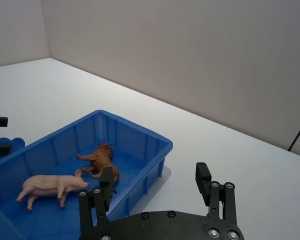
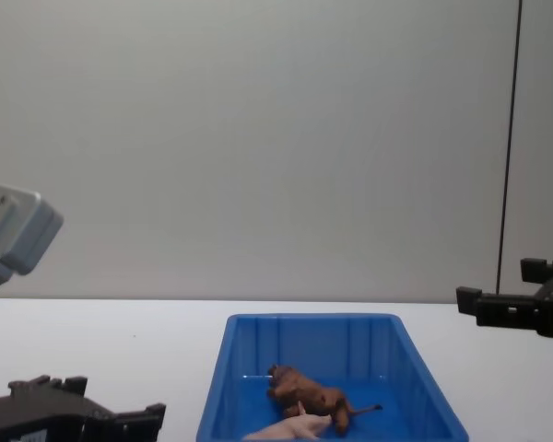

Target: Pick up the two dolls from the table and place them into the box.

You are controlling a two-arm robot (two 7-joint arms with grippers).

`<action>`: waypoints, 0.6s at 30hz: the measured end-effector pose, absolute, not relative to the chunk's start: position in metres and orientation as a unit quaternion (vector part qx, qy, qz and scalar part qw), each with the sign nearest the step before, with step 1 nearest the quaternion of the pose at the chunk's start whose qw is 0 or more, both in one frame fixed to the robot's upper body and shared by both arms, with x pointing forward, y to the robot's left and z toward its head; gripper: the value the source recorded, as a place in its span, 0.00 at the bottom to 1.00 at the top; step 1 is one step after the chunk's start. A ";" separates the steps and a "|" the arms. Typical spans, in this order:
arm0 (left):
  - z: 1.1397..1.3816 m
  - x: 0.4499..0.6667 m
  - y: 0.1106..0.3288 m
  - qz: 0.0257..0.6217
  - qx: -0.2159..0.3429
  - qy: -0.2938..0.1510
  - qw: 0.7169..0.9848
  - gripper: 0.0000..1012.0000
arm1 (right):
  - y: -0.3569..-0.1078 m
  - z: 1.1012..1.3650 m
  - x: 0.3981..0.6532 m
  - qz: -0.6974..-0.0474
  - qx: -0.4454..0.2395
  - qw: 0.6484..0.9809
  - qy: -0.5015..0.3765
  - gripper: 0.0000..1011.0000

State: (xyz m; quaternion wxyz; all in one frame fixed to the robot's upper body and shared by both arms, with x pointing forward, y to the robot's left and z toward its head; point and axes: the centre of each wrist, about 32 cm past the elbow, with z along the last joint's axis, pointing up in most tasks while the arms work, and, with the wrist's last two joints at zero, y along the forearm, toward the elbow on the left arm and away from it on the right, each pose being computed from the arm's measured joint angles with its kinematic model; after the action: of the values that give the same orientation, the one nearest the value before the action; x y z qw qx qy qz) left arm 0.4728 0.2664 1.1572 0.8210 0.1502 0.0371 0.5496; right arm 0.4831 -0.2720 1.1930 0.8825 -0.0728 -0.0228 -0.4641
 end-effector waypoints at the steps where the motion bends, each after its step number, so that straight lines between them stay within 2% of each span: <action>1: 1.157 0.474 0.267 0.549 0.152 0.039 0.821 0.99 | -0.272 1.193 0.483 -0.464 -0.073 0.882 -0.023 0.99; 13: 1.153 0.486 0.279 0.538 0.182 0.065 0.821 0.98 | -0.272 1.193 0.483 -0.464 -0.073 0.882 -0.023 0.99; 18: 1.151 0.490 0.281 0.533 0.188 0.073 0.821 0.90 | -0.272 1.193 0.483 -0.464 -0.073 0.882 -0.023 0.99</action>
State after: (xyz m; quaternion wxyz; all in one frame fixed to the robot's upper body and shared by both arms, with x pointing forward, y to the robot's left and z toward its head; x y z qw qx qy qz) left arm 0.4900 0.2808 1.1514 0.8215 0.1881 0.0728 0.5334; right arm 0.4830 -0.2719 1.1931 0.8825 -0.0728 -0.0228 -0.4642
